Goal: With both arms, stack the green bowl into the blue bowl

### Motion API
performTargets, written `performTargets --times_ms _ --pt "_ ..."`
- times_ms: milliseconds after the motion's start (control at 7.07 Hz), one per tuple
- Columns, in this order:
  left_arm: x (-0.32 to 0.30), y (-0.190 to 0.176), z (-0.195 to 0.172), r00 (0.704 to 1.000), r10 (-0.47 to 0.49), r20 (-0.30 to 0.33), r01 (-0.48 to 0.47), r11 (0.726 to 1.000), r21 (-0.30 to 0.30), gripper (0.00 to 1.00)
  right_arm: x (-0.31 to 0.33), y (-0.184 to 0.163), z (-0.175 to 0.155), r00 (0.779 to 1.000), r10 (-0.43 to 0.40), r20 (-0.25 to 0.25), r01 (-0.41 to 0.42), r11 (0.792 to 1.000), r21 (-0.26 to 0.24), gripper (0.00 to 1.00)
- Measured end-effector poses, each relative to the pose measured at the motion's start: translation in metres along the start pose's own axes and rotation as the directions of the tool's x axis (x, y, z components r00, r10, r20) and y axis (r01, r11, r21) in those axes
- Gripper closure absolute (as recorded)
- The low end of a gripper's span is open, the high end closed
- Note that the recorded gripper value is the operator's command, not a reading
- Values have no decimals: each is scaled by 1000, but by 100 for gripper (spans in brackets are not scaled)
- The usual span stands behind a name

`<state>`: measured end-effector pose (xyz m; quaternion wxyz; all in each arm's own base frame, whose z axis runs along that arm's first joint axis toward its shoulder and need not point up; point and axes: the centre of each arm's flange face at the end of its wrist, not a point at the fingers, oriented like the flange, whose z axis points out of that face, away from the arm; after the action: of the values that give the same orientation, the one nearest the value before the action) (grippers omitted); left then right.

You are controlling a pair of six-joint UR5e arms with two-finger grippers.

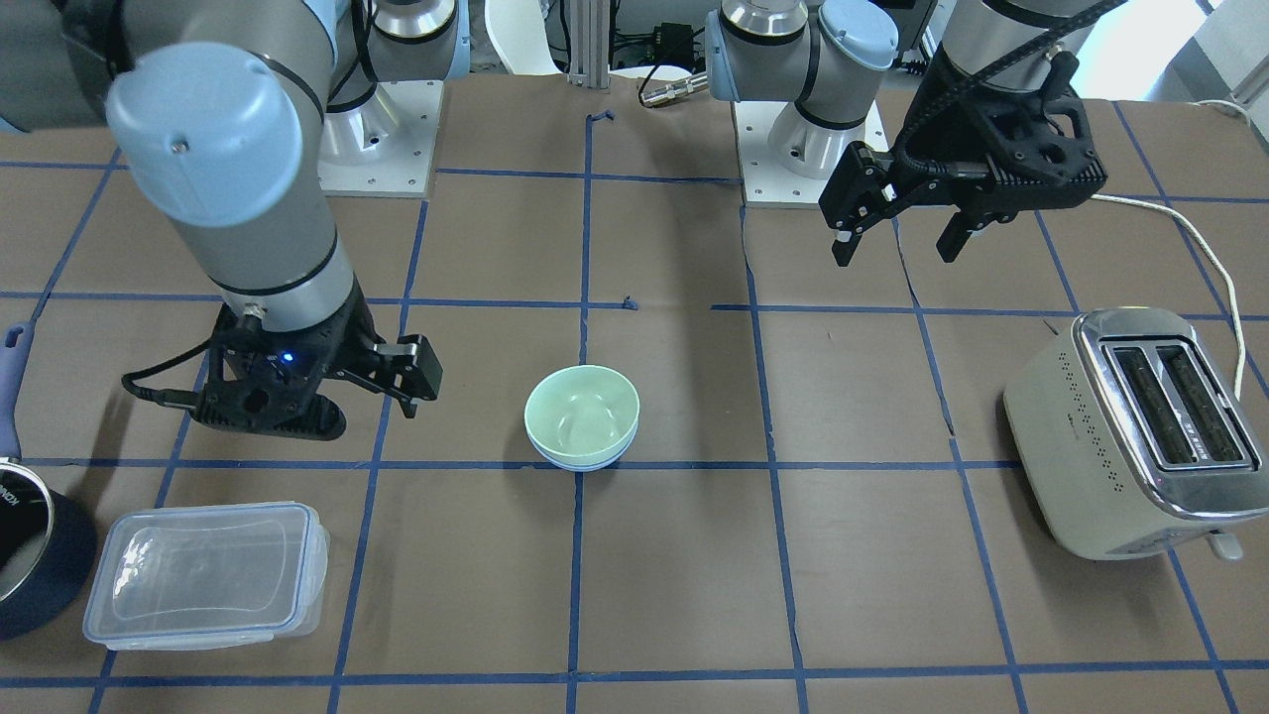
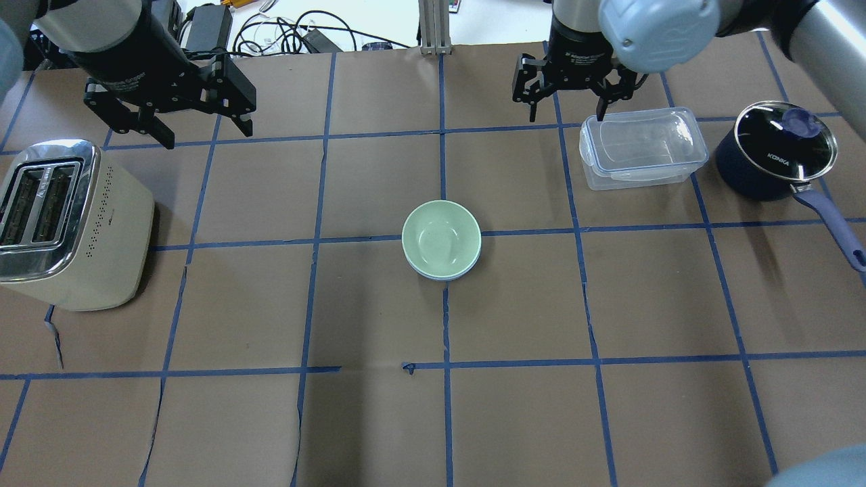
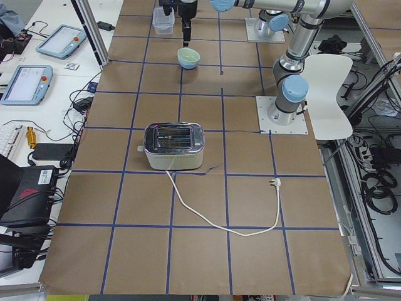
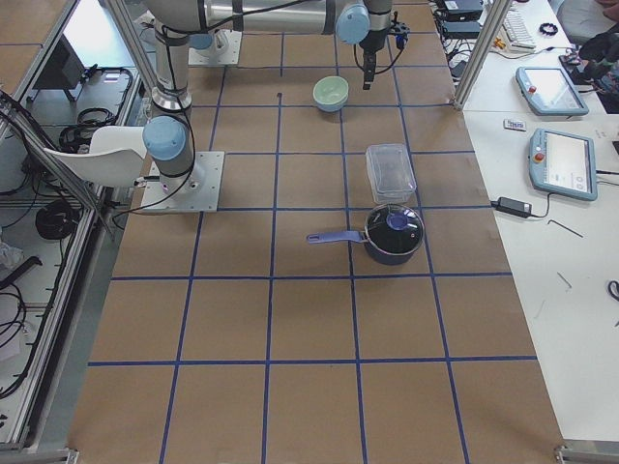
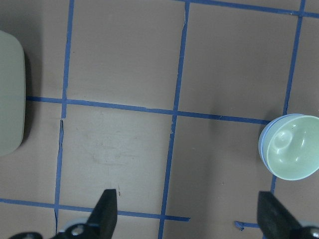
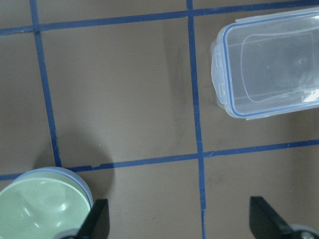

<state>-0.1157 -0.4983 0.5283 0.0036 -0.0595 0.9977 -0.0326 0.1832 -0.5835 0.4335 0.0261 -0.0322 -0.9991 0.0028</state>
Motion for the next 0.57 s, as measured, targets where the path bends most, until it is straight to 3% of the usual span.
performTargets --times_ms 283,566 --pt "0 -2 0 1000 1 -2 -1 1000 12 0 33 59 -16 1000 -1 1 1 1000 13 0" --pt "0 -3 0 1000 3 -2 -3 1000 13 0 39 89 -29 1000 6 11 -7 1000 8 0"
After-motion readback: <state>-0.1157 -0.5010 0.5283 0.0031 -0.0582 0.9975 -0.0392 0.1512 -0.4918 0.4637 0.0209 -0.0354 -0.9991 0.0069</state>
